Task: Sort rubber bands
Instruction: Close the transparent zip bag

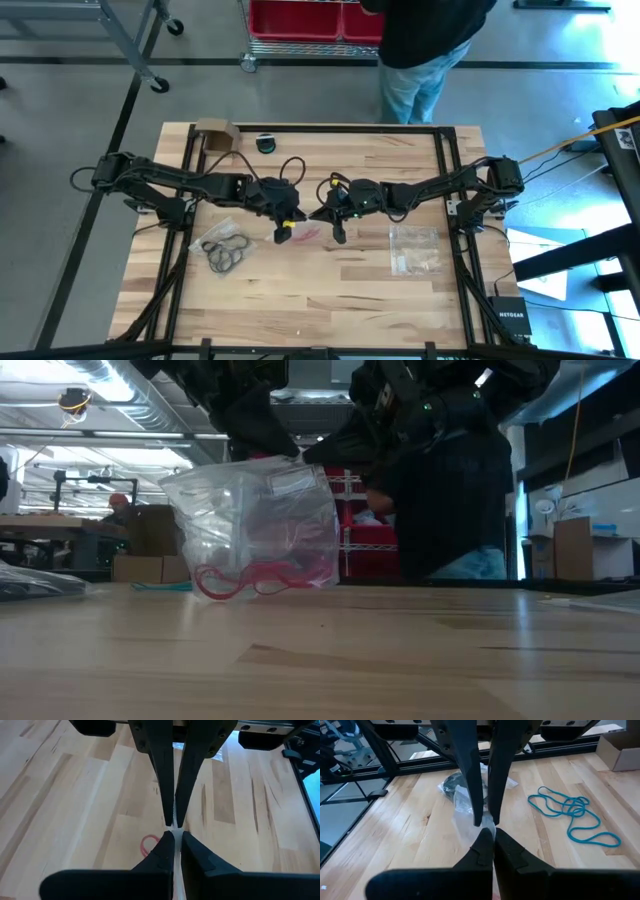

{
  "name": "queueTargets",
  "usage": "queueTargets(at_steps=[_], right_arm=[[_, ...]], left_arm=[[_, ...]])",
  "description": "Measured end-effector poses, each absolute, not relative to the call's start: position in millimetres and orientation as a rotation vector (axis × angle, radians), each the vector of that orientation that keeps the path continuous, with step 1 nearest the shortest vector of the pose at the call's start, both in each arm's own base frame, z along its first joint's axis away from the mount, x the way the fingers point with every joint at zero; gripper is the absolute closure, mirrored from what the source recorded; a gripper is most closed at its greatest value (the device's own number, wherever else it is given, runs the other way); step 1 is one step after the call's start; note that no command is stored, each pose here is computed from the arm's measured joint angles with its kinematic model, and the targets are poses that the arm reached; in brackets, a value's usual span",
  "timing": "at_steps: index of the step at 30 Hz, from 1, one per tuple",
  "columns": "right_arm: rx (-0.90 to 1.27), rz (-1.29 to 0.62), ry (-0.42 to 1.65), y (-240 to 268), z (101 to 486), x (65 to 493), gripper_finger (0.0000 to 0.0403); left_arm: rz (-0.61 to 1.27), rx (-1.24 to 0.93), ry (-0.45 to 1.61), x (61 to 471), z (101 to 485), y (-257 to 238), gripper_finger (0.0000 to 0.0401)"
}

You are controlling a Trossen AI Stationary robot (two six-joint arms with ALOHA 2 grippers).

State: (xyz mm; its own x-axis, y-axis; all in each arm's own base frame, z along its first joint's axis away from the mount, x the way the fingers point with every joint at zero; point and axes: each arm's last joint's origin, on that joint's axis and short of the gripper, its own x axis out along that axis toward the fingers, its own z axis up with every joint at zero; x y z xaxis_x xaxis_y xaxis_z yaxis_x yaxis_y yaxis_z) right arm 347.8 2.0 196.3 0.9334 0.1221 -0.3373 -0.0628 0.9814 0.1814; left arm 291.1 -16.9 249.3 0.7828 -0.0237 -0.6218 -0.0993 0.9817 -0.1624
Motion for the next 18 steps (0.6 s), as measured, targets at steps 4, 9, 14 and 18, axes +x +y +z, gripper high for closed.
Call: queueTargets(at_steps=[4,9,14,18], right_arm=[[0.168,0.095,0.356,1.9,196.2,347.8,0.0403],[0.164,0.069,0.364,0.1,196.2,347.0,0.0403],[0.168,0.086,0.373,0.8,195.7,346.6,0.0403],[0.188,0.118,0.400,1.6,196.7,343.9,0.0403]], left_arm=[[0.036,-0.186,0.693,289.7,248.0,-19.6,0.0399],[0.021,-0.197,0.797,282.8,239.0,-22.0,0.0400],[0.035,-0.185,0.797,282.2,239.8,-25.2,0.0400],[0.036,-0.176,0.775,283.7,241.4,-24.9,0.0397]])
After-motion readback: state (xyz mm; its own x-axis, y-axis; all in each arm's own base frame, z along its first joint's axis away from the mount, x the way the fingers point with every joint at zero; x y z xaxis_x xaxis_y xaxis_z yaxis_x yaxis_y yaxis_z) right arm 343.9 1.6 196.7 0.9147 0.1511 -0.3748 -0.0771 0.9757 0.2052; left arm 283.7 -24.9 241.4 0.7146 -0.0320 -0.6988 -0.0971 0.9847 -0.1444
